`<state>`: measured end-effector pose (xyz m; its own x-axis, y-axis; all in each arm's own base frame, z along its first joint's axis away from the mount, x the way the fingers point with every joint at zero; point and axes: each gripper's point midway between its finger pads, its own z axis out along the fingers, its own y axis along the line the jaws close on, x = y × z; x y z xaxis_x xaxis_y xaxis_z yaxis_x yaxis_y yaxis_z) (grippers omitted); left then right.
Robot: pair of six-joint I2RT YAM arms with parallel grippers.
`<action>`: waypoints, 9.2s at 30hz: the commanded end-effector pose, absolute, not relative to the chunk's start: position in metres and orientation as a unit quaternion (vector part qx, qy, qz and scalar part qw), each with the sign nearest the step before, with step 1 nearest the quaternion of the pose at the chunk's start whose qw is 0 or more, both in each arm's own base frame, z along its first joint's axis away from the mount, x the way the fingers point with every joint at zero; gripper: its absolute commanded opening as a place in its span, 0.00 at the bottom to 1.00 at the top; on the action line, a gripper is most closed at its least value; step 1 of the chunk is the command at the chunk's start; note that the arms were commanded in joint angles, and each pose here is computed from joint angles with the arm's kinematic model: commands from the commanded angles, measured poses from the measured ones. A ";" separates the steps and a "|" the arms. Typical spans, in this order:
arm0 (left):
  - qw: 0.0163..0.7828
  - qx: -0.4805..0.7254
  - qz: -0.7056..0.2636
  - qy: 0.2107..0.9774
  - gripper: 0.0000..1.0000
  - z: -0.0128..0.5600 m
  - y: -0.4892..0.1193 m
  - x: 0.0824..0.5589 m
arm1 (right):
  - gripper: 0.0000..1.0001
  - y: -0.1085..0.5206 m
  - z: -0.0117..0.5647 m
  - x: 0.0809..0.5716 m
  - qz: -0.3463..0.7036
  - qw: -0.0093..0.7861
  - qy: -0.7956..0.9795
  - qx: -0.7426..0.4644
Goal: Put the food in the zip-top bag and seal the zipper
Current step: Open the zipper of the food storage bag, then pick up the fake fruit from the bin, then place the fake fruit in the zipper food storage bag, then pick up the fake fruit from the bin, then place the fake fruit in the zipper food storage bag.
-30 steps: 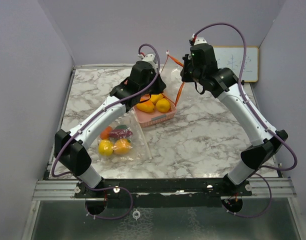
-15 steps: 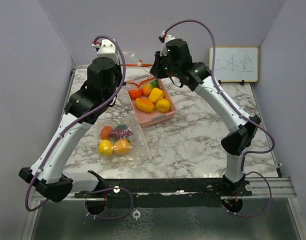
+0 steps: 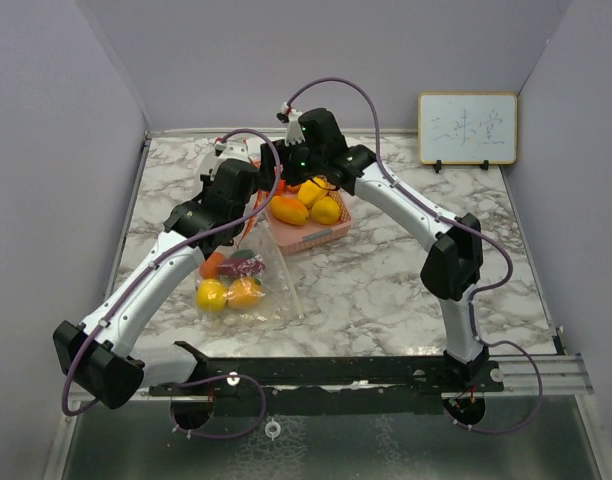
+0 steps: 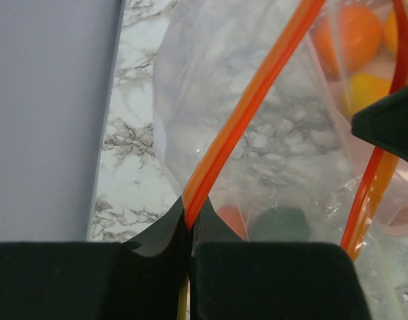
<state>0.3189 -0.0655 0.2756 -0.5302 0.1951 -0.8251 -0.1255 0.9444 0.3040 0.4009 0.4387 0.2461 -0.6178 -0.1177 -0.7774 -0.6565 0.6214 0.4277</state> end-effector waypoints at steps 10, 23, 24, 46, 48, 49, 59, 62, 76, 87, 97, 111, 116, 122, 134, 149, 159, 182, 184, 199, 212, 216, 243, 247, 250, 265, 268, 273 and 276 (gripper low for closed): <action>0.479 -0.038 0.155 0.863 0.00 0.256 -0.043 0.340 | 0.85 0.372 0.292 0.395 0.338 0.458 0.764 -0.304; 0.463 -0.065 0.190 0.863 0.00 0.286 -0.027 0.331 | 0.80 0.402 0.159 0.428 0.280 0.395 0.780 -0.397; 0.459 -0.063 0.190 0.865 0.00 0.285 -0.027 0.331 | 0.80 0.402 0.152 0.431 0.275 0.392 0.782 -0.398; 0.439 -0.055 0.168 0.881 0.00 0.284 -0.035 0.334 | 0.80 0.396 0.033 0.457 0.182 0.337 0.847 -0.368; 0.437 -0.053 0.165 0.882 0.00 0.282 -0.037 0.336 | 0.65 0.393 0.030 0.456 0.176 0.332 0.855 -0.358; 0.438 -0.052 0.163 0.883 0.00 0.281 -0.038 0.337 | 0.55 0.390 0.033 0.457 0.171 0.332 0.859 -0.351; 0.434 -0.059 0.099 0.894 0.00 0.249 -0.062 0.347 | 0.28 0.382 0.178 0.449 0.216 0.431 0.821 -0.306; 0.438 -0.061 0.076 0.894 0.00 0.243 -0.071 0.352 | 0.28 0.385 0.218 0.429 0.274 0.441 0.801 -0.297; 0.463 -0.086 -0.076 0.879 0.00 0.210 -0.130 0.387 | 0.25 0.407 0.313 0.355 0.485 0.412 0.723 -0.271; 0.471 -0.114 -0.163 0.859 0.00 0.231 -0.151 0.388 | 0.22 0.433 0.308 0.352 0.566 0.358 0.703 -0.239; 0.487 -0.156 -0.222 0.830 0.00 0.277 -0.146 0.369 | 0.21 0.426 0.243 0.382 0.498 0.351 0.774 -0.173; 0.466 -0.141 -0.307 0.818 0.00 0.275 -0.174 0.372 | 0.38 0.435 0.244 0.405 0.419 0.349 0.819 -0.181; 0.459 -0.146 -0.316 0.817 0.00 0.273 -0.176 0.368 | 0.70 0.436 0.232 0.416 0.371 0.344 0.847 -0.162; 0.456 -0.159 -0.303 0.822 0.00 0.268 -0.169 0.365 | 1.00 0.428 0.253 0.412 0.365 0.370 0.837 -0.172; 0.459 -0.179 -0.225 0.840 0.00 0.250 -0.140 0.363 | 1.00 0.356 0.299 0.412 0.252 0.482 0.824 -0.159; 0.464 -0.171 -0.238 0.836 0.00 0.249 -0.143 0.364 | 0.86 0.298 0.124 0.455 0.019 0.344 0.923 -0.173; 0.469 -0.163 -0.228 0.838 0.00 0.251 -0.140 0.364 | 0.89 0.273 0.053 0.453 -0.048 0.283 0.940 -0.186; 0.462 -0.171 -0.221 0.842 0.00 0.243 -0.136 0.368 | 0.43 0.321 0.208 0.425 0.162 0.385 0.882 -0.220; 0.462 -0.172 -0.221 0.842 0.00 0.242 -0.135 0.368 | 0.43 0.342 0.249 0.414 0.237 0.413 0.845 -0.243; 0.451 -0.171 -0.241 0.842 0.00 0.233 -0.142 0.364 | 0.40 0.454 0.320 0.349 0.659 0.302 0.629 -0.282; 0.476 -0.161 -0.270 0.821 0.00 0.262 -0.145 0.365 | 0.40 0.460 0.229 0.403 0.498 0.312 0.788 -0.183; 0.489 -0.157 -0.248 0.821 0.00 0.267 -0.135 0.366 | 0.40 0.447 0.205 0.410 0.412 0.327 0.826 -0.205; 0.526 -0.129 -0.236 0.807 0.00 0.250 -0.119 0.354 | 0.37 0.455 0.304 0.311 0.625 0.257 0.680 -0.284; 0.526 -0.126 -0.241 0.806 0.00 0.246 -0.120 0.353 | 0.37 0.461 0.303 0.307 0.650 0.226 0.672 -0.276; 0.526 -0.121 -0.247 0.805 0.00 0.245 -0.123 0.354 | 0.37 0.464 0.302 0.305 0.661 0.211 0.667 -0.273; 0.536 -0.109 -0.262 0.795 0.00 0.263 -0.128 0.354 | 0.37 0.465 0.242 0.365 0.535 0.259 0.791 -0.146; 0.540 -0.109 -0.254 0.795 0.00 0.264 -0.125 0.354 | 0.37 0.457 0.232 0.373 0.496 0.273 0.813 -0.137; 0.539 -0.111 -0.256 0.795 0.00 0.263 -0.125 0.356 | 0.39 0.445 0.215 0.384 0.415 0.281 0.853 -0.148; 0.538 -0.111 -0.263 0.793 0.00 0.263 -0.128 0.357 | 0.49 0.446 0.213 0.387 0.401 0.280 0.859 -0.150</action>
